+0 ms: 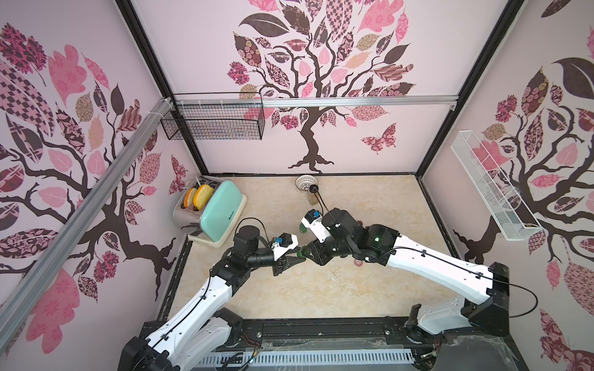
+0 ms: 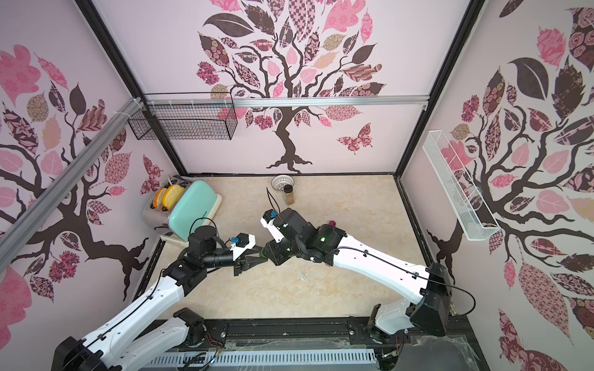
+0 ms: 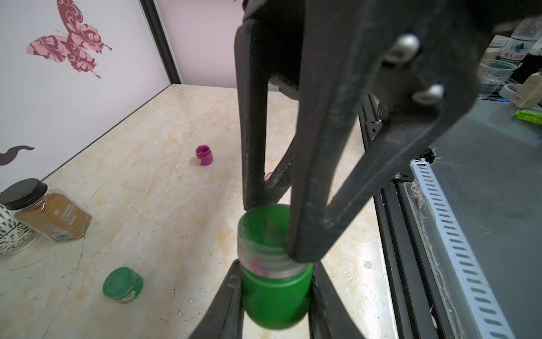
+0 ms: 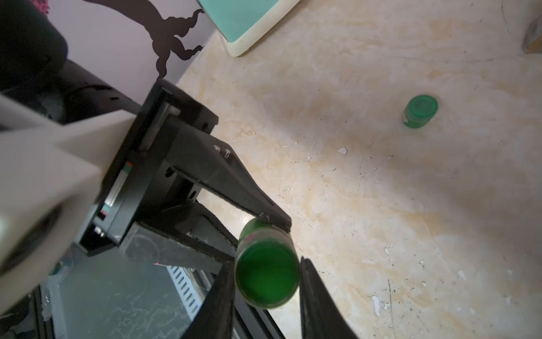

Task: Close the paint jar lid
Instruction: Screw the lid onto the paint jar.

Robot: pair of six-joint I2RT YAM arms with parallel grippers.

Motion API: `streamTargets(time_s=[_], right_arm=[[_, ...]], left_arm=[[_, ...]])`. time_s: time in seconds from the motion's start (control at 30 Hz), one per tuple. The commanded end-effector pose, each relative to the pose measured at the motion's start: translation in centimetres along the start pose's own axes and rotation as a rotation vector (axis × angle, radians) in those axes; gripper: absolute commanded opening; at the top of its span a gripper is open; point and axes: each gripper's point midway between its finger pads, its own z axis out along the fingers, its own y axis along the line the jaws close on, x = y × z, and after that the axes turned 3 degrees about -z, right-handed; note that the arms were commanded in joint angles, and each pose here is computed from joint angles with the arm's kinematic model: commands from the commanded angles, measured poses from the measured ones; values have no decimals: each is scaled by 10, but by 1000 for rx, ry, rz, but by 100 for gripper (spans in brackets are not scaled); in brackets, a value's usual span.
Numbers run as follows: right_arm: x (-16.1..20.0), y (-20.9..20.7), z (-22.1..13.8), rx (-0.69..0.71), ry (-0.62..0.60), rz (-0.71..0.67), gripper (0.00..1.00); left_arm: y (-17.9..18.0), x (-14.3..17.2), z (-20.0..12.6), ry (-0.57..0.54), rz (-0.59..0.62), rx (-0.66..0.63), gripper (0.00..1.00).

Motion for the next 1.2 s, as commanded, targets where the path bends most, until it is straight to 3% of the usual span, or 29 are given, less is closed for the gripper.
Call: streamTargets(time_s=[0.0, 0.2, 0.5, 0.77, 0.93, 1.03, 1.17], right_arm=[[-8, 10, 13, -17, -7, 192, 9], [-16, 12, 6, -11, -29, 191, 12], [-44, -1, -40, 78, -168, 21, 40], [-61, -8, -94, 64, -328, -176, 65], [-41, 1, -98, -20, -276, -418, 73], [-23, 12, -95, -89, -214, -574, 73], [-8, 19, -85, -165, -154, -684, 71]], left_arm=[[-19, -42, -4, -135, 145, 93, 18], [-19, -42, -4, -134, 146, 92, 18], [-20, -41, -4, -135, 146, 91, 18], [-20, -41, -3, -134, 144, 95, 18], [-21, -41, -4, -135, 142, 101, 18], [-21, -41, -3, -135, 141, 105, 18], [-21, -41, -3, -134, 140, 106, 18]])
